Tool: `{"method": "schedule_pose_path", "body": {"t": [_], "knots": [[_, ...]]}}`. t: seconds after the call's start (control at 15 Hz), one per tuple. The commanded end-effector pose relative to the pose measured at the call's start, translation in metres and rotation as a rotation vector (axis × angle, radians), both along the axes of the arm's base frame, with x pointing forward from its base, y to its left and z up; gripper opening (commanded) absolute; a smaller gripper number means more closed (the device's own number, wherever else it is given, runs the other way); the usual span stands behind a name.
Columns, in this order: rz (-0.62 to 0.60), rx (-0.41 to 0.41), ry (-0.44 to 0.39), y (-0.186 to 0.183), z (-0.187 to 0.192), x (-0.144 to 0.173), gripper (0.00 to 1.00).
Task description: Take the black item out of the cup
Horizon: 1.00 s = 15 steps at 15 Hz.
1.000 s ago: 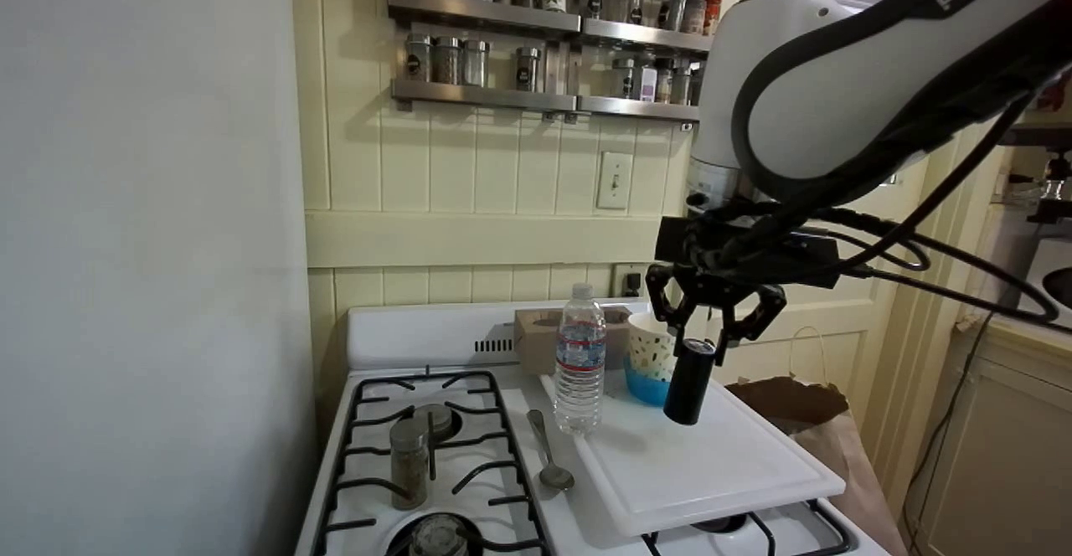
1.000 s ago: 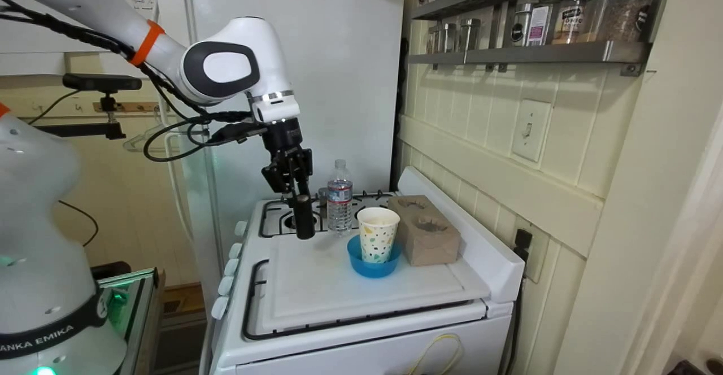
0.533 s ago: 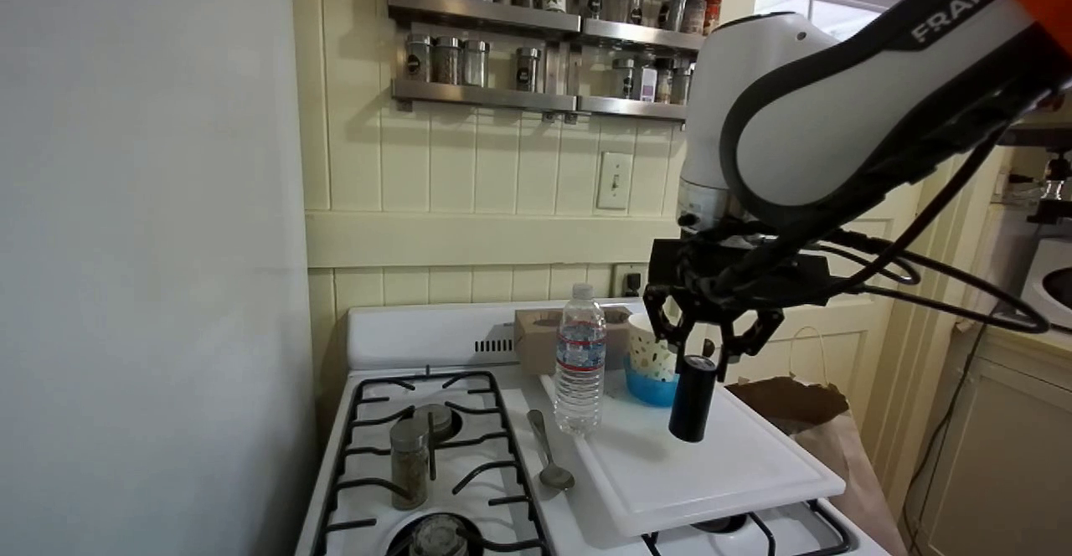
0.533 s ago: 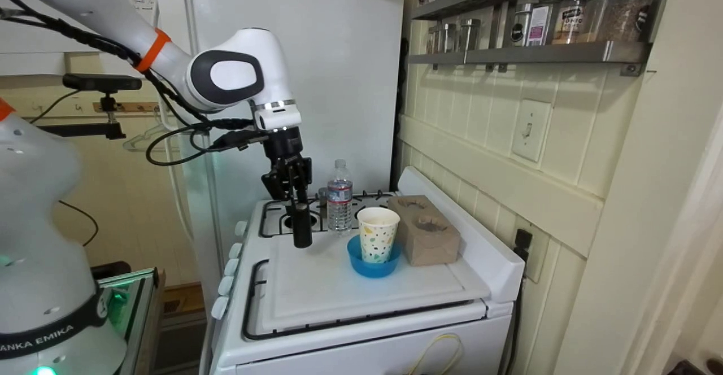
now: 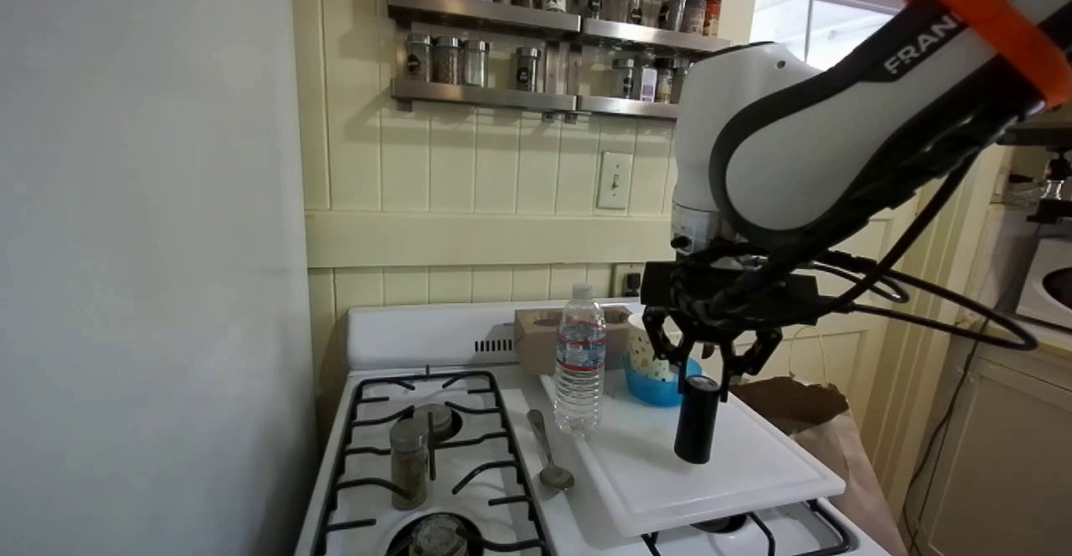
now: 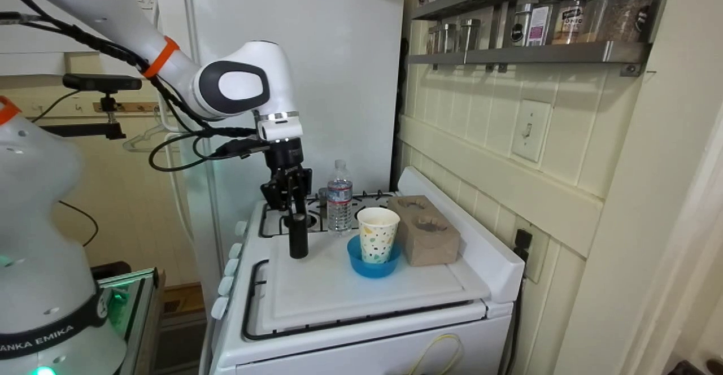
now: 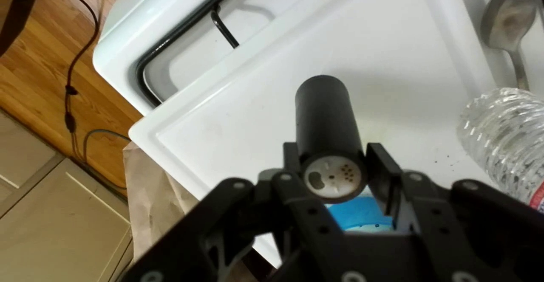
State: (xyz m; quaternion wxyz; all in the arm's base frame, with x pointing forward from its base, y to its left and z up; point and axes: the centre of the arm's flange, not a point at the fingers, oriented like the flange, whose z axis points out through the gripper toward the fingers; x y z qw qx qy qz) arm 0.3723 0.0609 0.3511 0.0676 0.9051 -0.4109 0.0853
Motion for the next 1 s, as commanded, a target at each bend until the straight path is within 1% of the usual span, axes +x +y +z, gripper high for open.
{"method": "schedule_pose_path", "body": {"t": [0.0,0.33,0.53,0.87,0.93], "knots": [[-0.018,-0.011,0.012,0.0037,-0.0091,0.0081,0.18],[-0.027,-0.025,0.029,0.0040,-0.0132,0.0110,0.18],[-0.041,-0.052,0.024,0.0045,-0.0151,0.0130,0.18],[-0.054,-0.061,0.024,0.0052,-0.0182,0.0147,0.18],[-0.054,-0.057,0.025,0.0054,-0.0187,0.0149,0.32]]}}
